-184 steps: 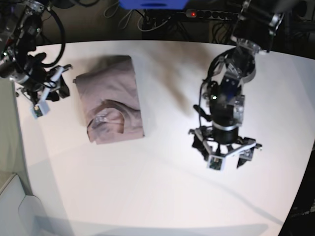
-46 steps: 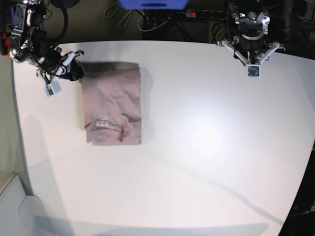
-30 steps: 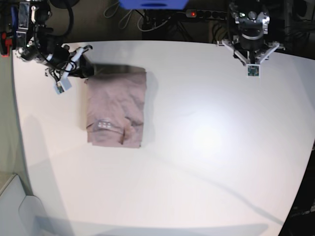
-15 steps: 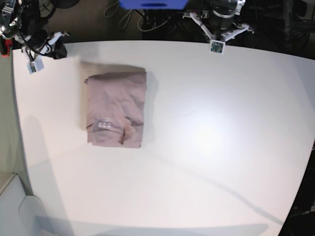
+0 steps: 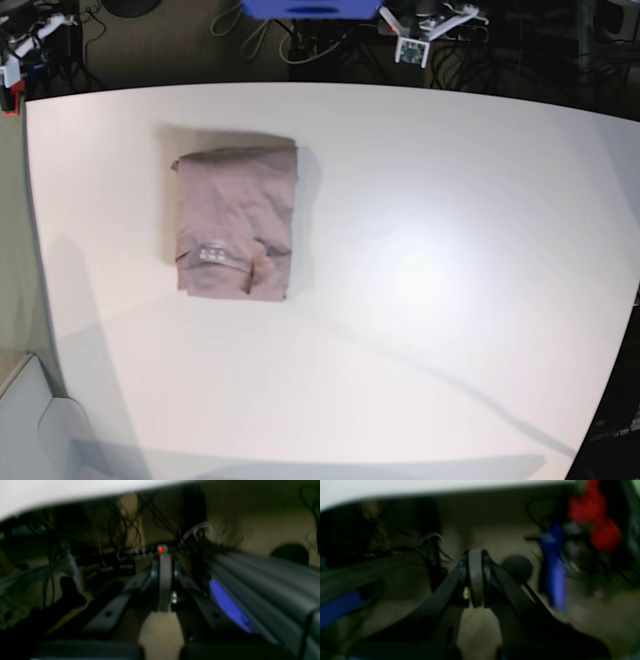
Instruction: Layout the t-shirt on the table in an organized manner, then fold the t-shirt properly
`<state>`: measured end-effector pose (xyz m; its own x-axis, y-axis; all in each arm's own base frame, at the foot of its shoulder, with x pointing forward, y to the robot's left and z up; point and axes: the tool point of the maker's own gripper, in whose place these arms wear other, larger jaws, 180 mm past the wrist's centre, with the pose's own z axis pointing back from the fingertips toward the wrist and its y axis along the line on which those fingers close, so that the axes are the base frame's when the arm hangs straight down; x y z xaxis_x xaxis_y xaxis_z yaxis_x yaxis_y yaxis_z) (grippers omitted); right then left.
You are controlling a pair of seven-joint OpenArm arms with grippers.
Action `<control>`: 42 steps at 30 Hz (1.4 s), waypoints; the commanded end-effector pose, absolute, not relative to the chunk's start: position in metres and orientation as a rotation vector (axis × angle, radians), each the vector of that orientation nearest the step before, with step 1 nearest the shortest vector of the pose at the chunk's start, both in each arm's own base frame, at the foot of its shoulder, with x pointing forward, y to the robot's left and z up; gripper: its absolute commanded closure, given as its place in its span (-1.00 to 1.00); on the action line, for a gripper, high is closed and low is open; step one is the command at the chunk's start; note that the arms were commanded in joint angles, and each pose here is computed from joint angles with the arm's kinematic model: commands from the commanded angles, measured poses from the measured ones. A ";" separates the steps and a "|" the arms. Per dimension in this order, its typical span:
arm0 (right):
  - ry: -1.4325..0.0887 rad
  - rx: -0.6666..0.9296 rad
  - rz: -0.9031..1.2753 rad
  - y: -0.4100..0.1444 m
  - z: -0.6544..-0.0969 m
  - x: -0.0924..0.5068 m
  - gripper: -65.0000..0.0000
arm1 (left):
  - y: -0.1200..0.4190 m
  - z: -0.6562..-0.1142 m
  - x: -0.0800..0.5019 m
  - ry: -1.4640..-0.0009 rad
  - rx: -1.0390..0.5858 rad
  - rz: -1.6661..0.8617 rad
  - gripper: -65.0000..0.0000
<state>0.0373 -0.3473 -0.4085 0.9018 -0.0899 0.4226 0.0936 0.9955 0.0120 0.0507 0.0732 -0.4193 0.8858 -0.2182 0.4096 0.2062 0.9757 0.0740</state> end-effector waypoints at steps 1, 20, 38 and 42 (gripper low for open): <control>-0.425 -0.039 -0.081 -0.356 -0.407 0.032 1.00 | 0.055 -0.420 0.037 -0.394 -0.044 -0.232 1.00; -0.254 -0.037 -0.267 -0.329 -0.521 -0.053 1.00 | 0.091 -0.517 -0.009 -0.142 -0.037 -0.221 1.00; -0.281 0.361 -0.366 -0.172 -0.613 -0.034 1.00 | 0.152 -0.596 0.000 -0.119 0.077 -0.132 1.00; -0.285 0.440 -0.396 -0.133 -0.623 -0.025 1.00 | 0.166 -0.623 -0.002 -0.021 0.118 -0.045 1.00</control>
